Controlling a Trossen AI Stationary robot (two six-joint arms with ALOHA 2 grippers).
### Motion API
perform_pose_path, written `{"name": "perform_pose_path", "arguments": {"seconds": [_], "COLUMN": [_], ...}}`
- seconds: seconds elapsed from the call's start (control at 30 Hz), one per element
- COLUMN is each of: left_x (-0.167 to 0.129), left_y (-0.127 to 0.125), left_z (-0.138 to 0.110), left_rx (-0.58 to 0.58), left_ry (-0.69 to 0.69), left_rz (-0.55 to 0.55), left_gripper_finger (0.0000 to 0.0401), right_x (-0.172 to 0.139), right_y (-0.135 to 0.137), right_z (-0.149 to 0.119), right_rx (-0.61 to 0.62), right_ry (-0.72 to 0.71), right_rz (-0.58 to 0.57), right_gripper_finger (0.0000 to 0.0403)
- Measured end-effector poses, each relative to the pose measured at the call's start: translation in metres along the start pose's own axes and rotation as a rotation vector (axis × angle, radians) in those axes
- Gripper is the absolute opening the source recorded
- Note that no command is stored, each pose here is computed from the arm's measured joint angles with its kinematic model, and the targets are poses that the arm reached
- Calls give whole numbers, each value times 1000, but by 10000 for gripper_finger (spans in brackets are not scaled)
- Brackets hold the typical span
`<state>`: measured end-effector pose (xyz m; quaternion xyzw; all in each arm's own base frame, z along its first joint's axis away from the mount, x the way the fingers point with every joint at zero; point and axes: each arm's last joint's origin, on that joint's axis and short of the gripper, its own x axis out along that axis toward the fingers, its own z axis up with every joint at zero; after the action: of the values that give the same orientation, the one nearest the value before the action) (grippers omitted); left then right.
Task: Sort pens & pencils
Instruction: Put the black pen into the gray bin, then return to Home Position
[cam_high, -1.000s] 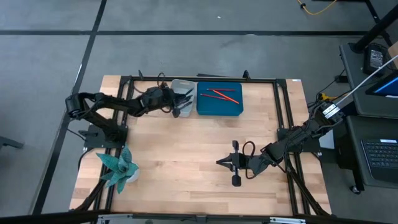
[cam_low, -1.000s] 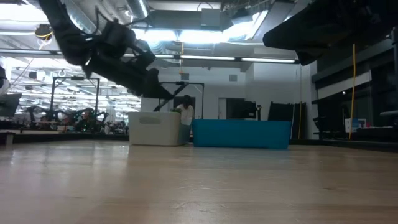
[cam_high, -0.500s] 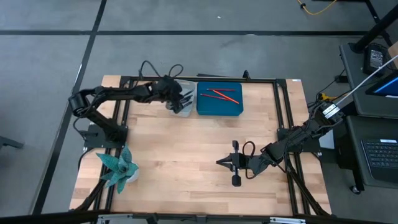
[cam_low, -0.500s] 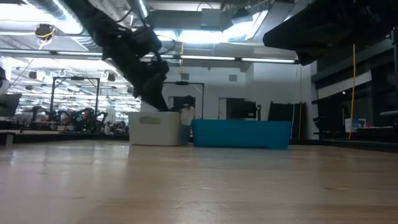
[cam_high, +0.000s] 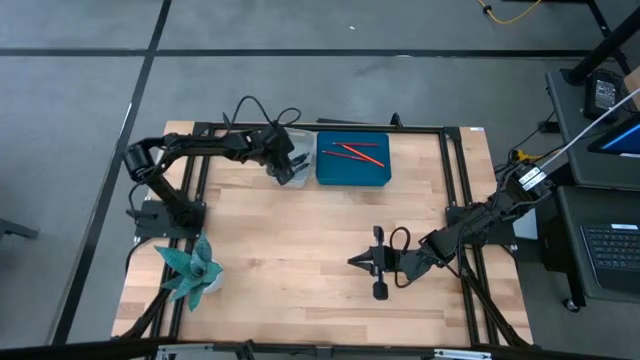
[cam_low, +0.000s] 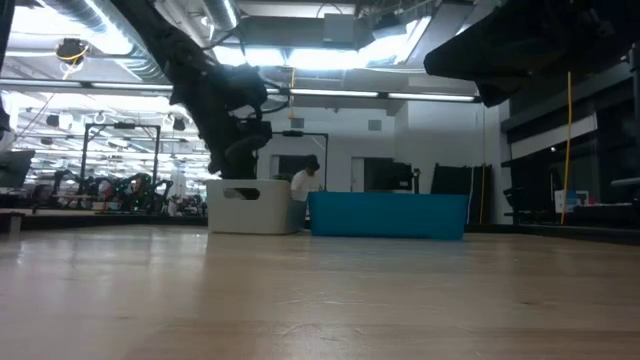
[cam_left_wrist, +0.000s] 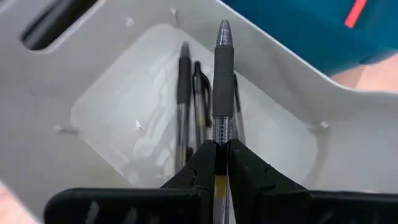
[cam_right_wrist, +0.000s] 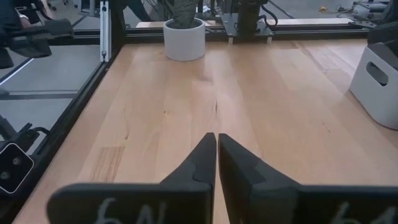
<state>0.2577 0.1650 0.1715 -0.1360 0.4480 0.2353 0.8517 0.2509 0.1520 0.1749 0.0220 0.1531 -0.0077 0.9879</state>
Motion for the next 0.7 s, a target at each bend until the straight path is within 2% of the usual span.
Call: {"name": "perform_pose_path", "arguments": {"seconds": [0.17, 0.4, 0.7], "left_x": [4, 4, -1], "left_y": [1, 2, 1], "left_z": [-2, -1, 1], "left_rx": [-6, -8, 17], "left_ry": [14, 10, -16], "left_rz": [-55, -56, -54], "left_gripper_finger": [21, 73, 75], "right_x": [0, 0, 0], "right_y": [0, 0, 0], "right_z": [0, 0, 0], "right_rx": [3, 3, 3], "right_ry": [2, 2, 1], "right_rz": [0, 0, 0], "right_gripper_finger": [20, 20, 20]}}
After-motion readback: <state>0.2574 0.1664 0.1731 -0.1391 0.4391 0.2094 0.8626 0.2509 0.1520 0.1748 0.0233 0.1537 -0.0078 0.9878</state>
